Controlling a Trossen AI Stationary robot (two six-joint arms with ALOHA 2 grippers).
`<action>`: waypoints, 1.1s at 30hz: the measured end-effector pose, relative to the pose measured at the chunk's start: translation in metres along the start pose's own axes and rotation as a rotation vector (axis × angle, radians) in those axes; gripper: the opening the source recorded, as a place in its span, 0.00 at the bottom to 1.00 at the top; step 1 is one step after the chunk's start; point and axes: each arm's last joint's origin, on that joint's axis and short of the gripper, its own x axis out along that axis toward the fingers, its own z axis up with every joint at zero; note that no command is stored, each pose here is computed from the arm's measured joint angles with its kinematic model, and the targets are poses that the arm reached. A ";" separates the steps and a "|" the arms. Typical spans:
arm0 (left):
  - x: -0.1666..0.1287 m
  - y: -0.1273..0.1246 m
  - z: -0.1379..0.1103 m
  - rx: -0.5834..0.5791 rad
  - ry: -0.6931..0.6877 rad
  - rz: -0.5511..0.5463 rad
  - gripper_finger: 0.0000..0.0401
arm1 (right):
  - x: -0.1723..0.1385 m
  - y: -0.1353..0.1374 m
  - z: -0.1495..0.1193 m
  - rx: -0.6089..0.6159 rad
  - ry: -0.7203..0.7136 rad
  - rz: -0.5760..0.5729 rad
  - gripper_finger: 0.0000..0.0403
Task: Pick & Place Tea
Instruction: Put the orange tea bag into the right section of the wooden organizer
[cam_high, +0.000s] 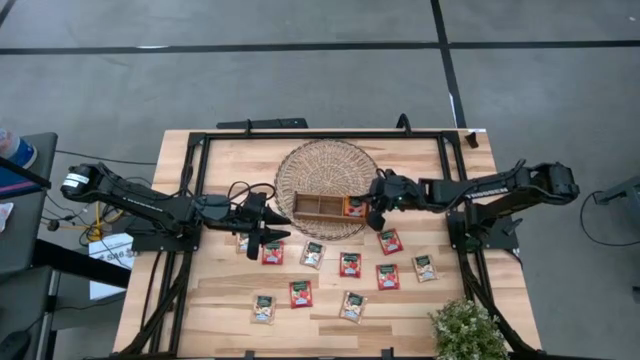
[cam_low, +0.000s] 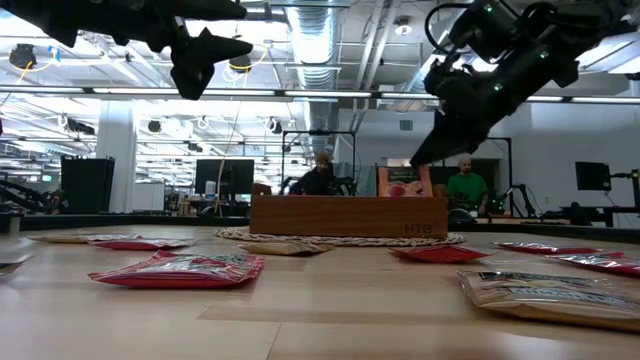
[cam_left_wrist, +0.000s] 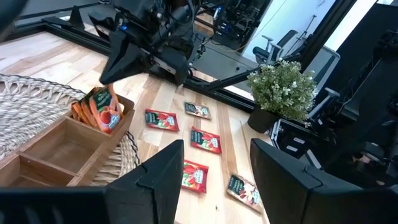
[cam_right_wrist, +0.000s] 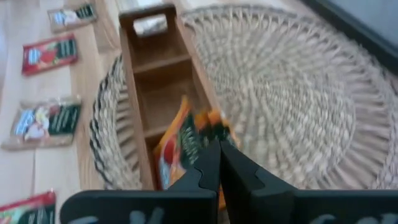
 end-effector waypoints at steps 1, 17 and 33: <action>0.000 0.000 0.000 0.000 -0.002 -0.003 0.44 | 0.000 0.001 -0.002 -0.005 0.016 0.003 0.00; 0.000 -0.001 0.000 0.000 -0.002 -0.010 0.44 | 0.000 0.002 -0.003 -0.004 0.027 0.022 0.00; 0.000 -0.001 0.002 0.001 -0.023 -0.020 0.44 | -0.001 0.006 0.002 0.012 -0.013 0.059 0.00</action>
